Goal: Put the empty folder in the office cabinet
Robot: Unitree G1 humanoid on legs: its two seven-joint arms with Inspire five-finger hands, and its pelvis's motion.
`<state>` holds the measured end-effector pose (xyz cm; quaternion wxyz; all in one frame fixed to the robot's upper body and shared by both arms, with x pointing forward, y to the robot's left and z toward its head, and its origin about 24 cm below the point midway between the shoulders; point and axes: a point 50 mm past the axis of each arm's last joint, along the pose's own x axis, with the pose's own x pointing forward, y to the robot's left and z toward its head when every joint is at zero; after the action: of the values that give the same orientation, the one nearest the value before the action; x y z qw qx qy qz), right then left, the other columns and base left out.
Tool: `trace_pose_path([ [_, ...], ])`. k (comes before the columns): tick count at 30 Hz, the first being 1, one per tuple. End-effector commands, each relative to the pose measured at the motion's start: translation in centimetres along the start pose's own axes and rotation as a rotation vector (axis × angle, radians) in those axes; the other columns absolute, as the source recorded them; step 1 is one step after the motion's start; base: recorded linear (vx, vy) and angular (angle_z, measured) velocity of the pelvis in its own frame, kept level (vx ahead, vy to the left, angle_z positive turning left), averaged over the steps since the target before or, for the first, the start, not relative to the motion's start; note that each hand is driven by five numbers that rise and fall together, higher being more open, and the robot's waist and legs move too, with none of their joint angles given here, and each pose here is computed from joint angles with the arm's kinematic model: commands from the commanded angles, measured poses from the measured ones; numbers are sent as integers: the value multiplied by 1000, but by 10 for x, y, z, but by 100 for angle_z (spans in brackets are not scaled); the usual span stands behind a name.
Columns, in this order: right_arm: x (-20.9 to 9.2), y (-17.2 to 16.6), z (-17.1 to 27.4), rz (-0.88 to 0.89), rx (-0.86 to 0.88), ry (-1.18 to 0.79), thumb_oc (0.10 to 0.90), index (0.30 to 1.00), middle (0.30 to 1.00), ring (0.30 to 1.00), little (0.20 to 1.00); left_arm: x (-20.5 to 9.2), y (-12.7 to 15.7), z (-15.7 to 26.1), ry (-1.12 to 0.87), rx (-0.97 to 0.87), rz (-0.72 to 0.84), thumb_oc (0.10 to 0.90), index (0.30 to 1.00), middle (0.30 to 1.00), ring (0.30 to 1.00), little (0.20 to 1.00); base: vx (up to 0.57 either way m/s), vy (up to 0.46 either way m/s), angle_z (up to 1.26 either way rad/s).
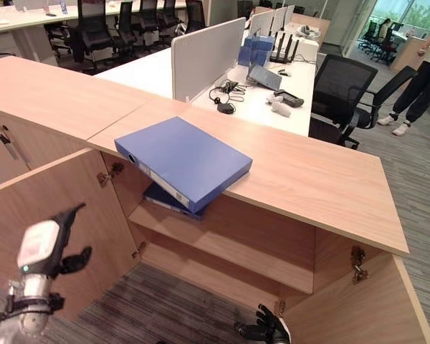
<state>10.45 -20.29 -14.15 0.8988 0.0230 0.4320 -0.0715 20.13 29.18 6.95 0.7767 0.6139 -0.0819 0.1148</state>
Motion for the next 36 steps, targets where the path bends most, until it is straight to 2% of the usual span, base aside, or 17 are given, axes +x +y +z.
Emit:
trace_pose_path([
  [1, 13, -6, 54, 36, -99, -201, 800, 900, 900, 900, 900, 41, 48, 36, -299, 96, 234, 800, 900, 900, 900, 900, -7, -4, -5],
  [4, 13, -6, 56, 49, -116, -206, 800, 900, 900, 900, 900, 48, 61, 45, -383, 152, 249, 800, 900, 900, 900, 900, -6, 0, -7],
  [8, 12, -8, 54, 66, -141, -201, 800, 900, 900, 900, 900, 59, 88, 58, -566, 336, 228, 800, 900, 900, 900, 900, -5, 8, -14],
  [15, 13, -10, 46, 63, -167, -163, 800, 900, 900, 900, 900, 72, 100, 72, -676, 437, 235, 800, 900, 900, 900, 900, -13, 9, -11],
  [24, 13, -8, 43, 69, -165, -152, 800, 900, 900, 900, 900, 86, 98, 80, -698, 456, 229, 800, 900, 900, 900, 900, -3, 8, -7],
  [36, 13, -7, 34, 48, -136, -114, 800, 900, 900, 900, 900, 92, 80, 76, -627, 356, 195, 800, 900, 900, 900, 900, -1, 1, -2],
])
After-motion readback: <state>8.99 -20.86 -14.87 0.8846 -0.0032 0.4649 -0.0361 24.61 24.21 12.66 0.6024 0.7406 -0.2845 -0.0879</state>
